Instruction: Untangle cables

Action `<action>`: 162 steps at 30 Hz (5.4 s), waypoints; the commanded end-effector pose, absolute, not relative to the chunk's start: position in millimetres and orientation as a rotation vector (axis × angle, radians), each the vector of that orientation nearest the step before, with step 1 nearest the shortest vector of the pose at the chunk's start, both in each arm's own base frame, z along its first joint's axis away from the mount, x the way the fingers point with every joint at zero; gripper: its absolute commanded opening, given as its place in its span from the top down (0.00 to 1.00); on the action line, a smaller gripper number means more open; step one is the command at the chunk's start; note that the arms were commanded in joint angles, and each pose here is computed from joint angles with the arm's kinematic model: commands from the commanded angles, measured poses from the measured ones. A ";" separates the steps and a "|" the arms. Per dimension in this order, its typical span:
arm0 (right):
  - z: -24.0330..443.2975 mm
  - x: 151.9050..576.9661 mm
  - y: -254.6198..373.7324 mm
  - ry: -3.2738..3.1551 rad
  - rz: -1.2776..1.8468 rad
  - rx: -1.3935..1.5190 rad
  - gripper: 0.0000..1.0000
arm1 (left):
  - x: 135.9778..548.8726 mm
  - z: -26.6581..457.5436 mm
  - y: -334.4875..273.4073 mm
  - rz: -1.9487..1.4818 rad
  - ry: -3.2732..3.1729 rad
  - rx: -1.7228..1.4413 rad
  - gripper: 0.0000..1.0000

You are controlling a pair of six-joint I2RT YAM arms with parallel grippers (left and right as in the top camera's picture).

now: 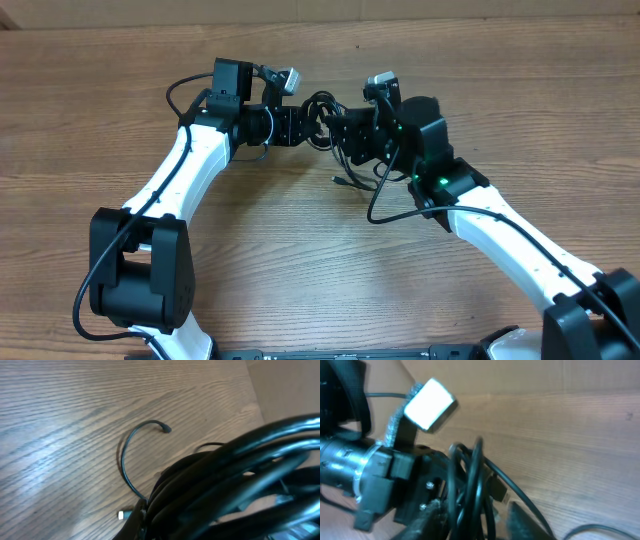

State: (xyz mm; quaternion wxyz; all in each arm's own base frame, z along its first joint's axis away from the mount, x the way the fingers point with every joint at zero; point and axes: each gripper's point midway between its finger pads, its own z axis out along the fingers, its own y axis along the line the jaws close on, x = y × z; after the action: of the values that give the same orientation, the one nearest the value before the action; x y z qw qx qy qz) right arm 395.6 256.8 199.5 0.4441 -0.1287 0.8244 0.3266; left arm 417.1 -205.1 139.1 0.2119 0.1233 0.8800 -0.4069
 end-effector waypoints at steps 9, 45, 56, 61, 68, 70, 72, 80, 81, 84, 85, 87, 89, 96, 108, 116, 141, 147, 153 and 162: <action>167.5 412.4 209.2 2.196 0.632 0.080 0.96 | 391.7 229.4 -208.3 -1.336 2.157 0.552 0.96; 330.0 268.9 268.1 1.642 1.686 -0.915 0.96 | 417.7 262.1 -131.4 -0.880 2.170 0.289 0.93; 328.8 272.6 268.4 1.642 1.677 -0.904 0.96 | 405.9 269.2 -169.0 -1.019 2.129 0.398 0.96; 313.9 278.2 268.6 1.662 1.617 -0.908 0.96 | 419.2 290.4 -156.2 -1.079 2.053 0.314 0.90; 250.4 343.9 246.3 2.013 1.234 -0.468 0.96 | 418.4 293.1 -155.1 -1.107 2.047 0.304 0.38; 245.3 350.6 241.3 2.035 1.182 -0.424 0.96 | 418.2 292.8 -155.1 -1.108 2.049 0.303 0.16; 247.2 353.0 240.9 2.023 1.172 -0.421 0.96 | 415.7 289.0 -155.8 -1.117 2.071 0.294 0.00; 250.6 353.6 241.8 2.004 1.174 -0.431 0.96 | 401.4 262.5 -170.9 -1.131 2.223 0.220 0.00; 250.7 353.6 241.8 2.004 1.175 -0.431 0.96 | 400.2 262.6 -174.4 -1.143 2.228 0.215 0.01; 250.7 353.6 241.8 2.004 1.175 -0.430 0.96 | 400.2 257.6 -181.6 -1.149 2.266 0.151 0.12; 250.7 353.6 241.8 2.004 1.175 -0.430 0.96 | 400.5 254.6 -183.4 -1.153 2.284 0.117 0.16; 250.8 353.7 241.8 2.004 1.174 -0.430 0.96 | 399.4 249.3 -190.1 -1.180 2.316 0.070 0.30; 250.8 353.7 241.8 2.004 1.174 -0.430 0.96 | 398.2 240.7 -196.0 -1.211 2.362 0.000 0.36; 250.7 353.6 241.8 2.004 1.175 -0.430 0.96 | 402.1 196.0 -209.8 -1.261 2.522 -0.261 0.41; 249.9 353.4 241.6 2.009 1.174 -0.428 0.96 | 409.1 206.2 -234.8 -1.576 2.490 -0.402 0.45; 248.0 352.7 241.3 2.019 1.175 -0.425 0.96 | 393.8 215.1 -243.5 -1.724 2.521 -0.404 0.57; 225.0 368.4 221.3 2.123 1.013 -0.270 0.96 | 407.8 175.7 -240.6 -1.220 2.521 -0.113 0.96; 167.3 389.0 132.6 2.315 0.416 0.192 0.96 | 411.7 227.8 -231.9 -1.508 2.299 0.117 0.96; 153.5 382.5 63.1 2.281 0.025 0.520 0.96 | 401.0 290.2 -232.5 -1.708 2.006 0.427 0.96; 160.1 388.9 114.4 2.344 0.443 0.345 0.96 | 407.5 318.6 -231.0 -1.656 1.875 0.487 0.96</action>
State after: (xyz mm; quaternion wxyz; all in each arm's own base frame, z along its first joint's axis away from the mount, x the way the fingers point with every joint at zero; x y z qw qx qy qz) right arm 388.5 74.0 143.4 0.3642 0.2046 0.9057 0.0728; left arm 416.4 -228.7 303.6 0.2910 0.1718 0.7087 -0.6194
